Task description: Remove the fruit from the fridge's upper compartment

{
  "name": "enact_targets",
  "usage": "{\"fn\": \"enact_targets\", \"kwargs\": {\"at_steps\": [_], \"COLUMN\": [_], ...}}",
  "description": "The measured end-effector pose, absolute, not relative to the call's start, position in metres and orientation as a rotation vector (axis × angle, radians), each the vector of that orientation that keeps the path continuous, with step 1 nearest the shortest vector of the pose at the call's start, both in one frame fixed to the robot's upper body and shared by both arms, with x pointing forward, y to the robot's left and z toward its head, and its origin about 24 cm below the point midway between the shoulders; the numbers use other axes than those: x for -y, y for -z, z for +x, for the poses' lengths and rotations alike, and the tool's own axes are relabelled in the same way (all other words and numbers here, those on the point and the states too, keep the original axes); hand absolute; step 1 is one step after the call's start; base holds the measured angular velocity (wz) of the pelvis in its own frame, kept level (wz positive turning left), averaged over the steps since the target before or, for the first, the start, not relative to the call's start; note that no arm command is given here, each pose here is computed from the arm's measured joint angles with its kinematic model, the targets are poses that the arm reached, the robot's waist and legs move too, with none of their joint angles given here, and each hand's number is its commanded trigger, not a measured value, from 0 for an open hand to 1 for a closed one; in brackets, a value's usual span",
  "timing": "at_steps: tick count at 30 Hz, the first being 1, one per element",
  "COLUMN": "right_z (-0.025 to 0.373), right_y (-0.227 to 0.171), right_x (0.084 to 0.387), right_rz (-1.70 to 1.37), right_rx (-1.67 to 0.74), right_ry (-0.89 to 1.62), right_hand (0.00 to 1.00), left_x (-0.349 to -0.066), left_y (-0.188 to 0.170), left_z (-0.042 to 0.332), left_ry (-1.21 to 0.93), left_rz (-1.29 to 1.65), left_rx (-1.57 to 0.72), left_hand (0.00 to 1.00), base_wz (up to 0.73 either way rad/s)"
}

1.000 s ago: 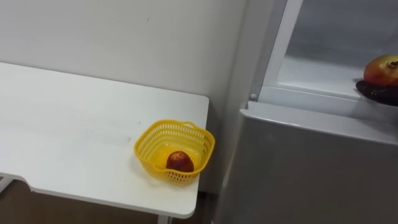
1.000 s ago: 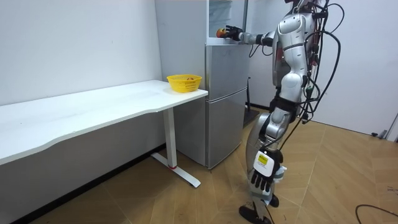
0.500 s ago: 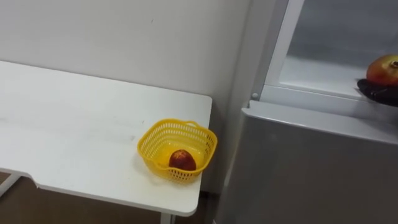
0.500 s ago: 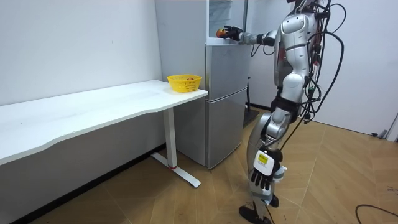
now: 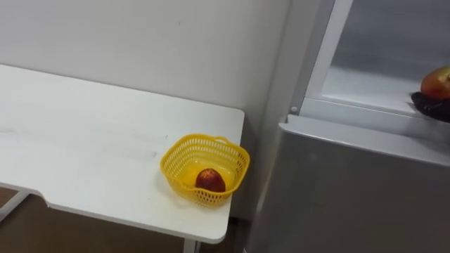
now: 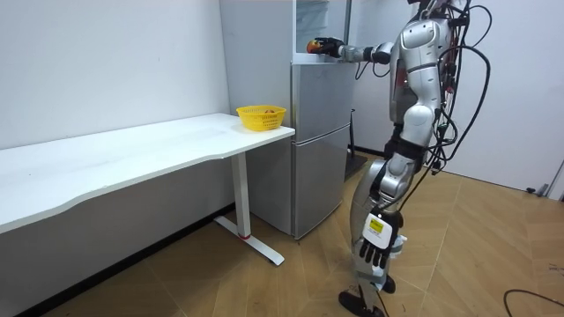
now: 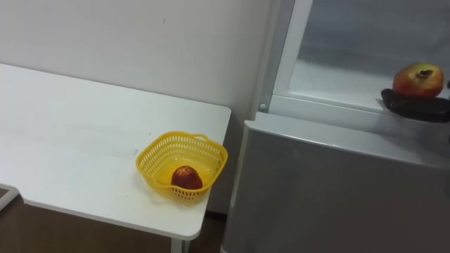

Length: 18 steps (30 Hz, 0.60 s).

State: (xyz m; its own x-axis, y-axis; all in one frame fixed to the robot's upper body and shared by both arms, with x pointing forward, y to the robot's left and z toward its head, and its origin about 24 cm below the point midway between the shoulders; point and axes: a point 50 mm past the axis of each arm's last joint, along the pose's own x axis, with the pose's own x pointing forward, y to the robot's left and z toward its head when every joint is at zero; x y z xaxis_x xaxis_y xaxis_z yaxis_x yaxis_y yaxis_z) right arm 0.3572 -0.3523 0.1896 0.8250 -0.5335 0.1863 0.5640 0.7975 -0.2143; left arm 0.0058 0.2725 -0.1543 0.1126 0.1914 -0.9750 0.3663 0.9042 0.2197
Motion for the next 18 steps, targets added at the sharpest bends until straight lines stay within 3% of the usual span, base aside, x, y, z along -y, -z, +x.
{"fn": "enact_targets", "kwargs": {"at_steps": [11,18], "right_z": [0.348,0.351], "right_y": [-0.209,-0.216], "right_x": [0.372,0.367], "right_rz": [-0.339,-0.442], "right_rx": [0.144,0.153], "right_ry": [0.651,0.621], "right_hand": [1.0,1.0], "left_x": [-0.274,-0.274], "left_y": [0.154,0.154], "left_z": [0.012,0.016], "left_ry": [0.138,0.14], "left_rz": [0.465,0.466], "left_rx": [-1.464,-1.45], "left_hand": [0.0,0.0], "base_wz": [0.05,-0.02]}}
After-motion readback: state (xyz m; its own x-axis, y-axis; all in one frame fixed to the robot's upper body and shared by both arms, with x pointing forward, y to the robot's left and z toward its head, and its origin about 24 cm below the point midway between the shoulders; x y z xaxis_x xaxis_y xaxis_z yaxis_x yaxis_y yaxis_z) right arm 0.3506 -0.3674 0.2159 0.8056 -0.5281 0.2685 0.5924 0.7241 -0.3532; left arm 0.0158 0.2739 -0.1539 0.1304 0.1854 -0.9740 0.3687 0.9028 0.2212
